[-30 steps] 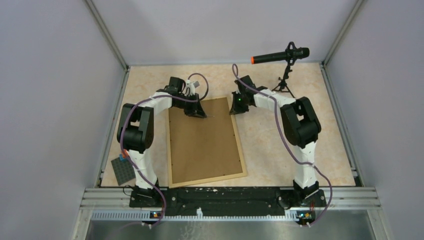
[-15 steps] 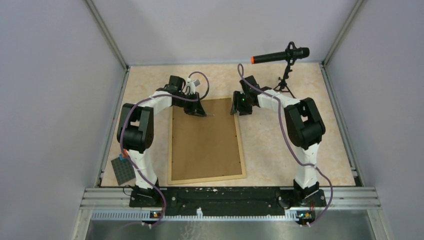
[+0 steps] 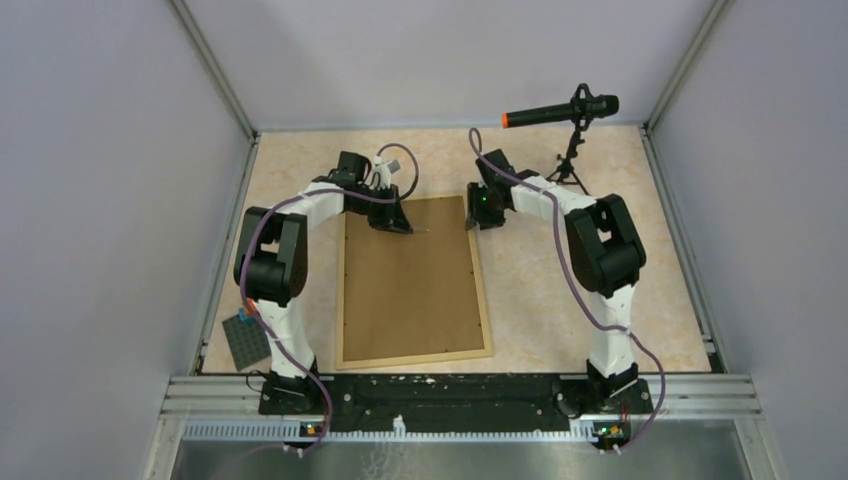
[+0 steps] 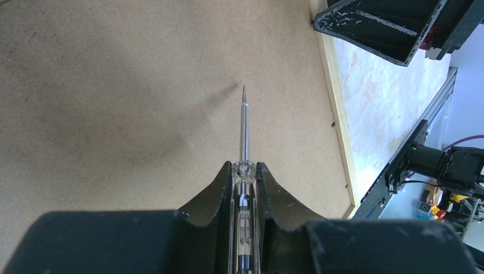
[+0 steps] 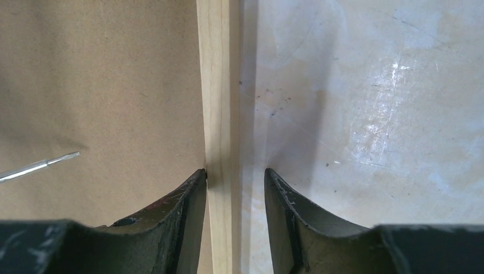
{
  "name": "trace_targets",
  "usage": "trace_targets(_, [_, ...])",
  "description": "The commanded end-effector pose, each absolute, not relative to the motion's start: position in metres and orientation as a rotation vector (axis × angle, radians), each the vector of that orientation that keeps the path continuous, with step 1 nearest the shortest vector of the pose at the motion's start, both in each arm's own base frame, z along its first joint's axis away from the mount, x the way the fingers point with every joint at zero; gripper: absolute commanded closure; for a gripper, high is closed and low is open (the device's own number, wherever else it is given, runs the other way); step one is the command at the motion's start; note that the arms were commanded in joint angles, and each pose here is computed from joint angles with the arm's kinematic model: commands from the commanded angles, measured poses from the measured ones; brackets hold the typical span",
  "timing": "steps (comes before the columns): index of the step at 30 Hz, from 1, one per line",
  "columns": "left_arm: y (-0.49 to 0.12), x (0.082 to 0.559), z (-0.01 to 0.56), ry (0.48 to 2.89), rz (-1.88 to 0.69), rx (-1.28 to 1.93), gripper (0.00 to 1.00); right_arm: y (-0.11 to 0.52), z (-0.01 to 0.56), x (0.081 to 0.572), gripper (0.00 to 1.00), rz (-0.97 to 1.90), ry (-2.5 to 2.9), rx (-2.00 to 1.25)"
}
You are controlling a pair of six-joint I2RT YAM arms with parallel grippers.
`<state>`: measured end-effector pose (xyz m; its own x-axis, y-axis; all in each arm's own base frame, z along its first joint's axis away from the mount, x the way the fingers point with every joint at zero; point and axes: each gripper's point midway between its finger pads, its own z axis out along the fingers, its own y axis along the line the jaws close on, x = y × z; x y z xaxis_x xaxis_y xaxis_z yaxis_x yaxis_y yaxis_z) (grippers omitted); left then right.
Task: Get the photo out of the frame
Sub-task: Adjust the photo frame at the center of the board.
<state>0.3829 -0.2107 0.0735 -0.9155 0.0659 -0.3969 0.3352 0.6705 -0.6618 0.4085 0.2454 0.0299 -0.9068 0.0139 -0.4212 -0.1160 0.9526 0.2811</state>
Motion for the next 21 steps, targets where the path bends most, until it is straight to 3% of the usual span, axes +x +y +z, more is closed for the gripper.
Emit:
trace_targets(1, [-0.21, 0.388, 0.091, 2.484, -1.098, 0.36, 1.0, 0.249, 0.011, 0.402, 0.59, 0.336, 2.719, -0.137])
trace_targets(4, [-0.21, 0.388, 0.09, 2.485, -1.101, 0.359, 1.0, 0.258, 0.014, 0.4, 0.58, 0.358, 2.714, -0.166])
trace_targets(7, [-0.21, 0.388, 0.091, 2.485, -1.1, 0.359, 1.0, 0.262, 0.013, 0.398, 0.79, 0.382, 2.72, -0.171])
trace_targets(13, [-0.209, 0.387, 0.09, 2.489, -1.094, 0.363, 1.0, 0.248, 0.002, 0.391, 1.0, 0.345, 2.774, -0.144])
trace_targets(21, [-0.21, 0.387, 0.088, 2.491, -1.104, 0.363, 1.0, 0.235, 0.01, 0.386, 1.0, 0.463, 2.781, 0.066])
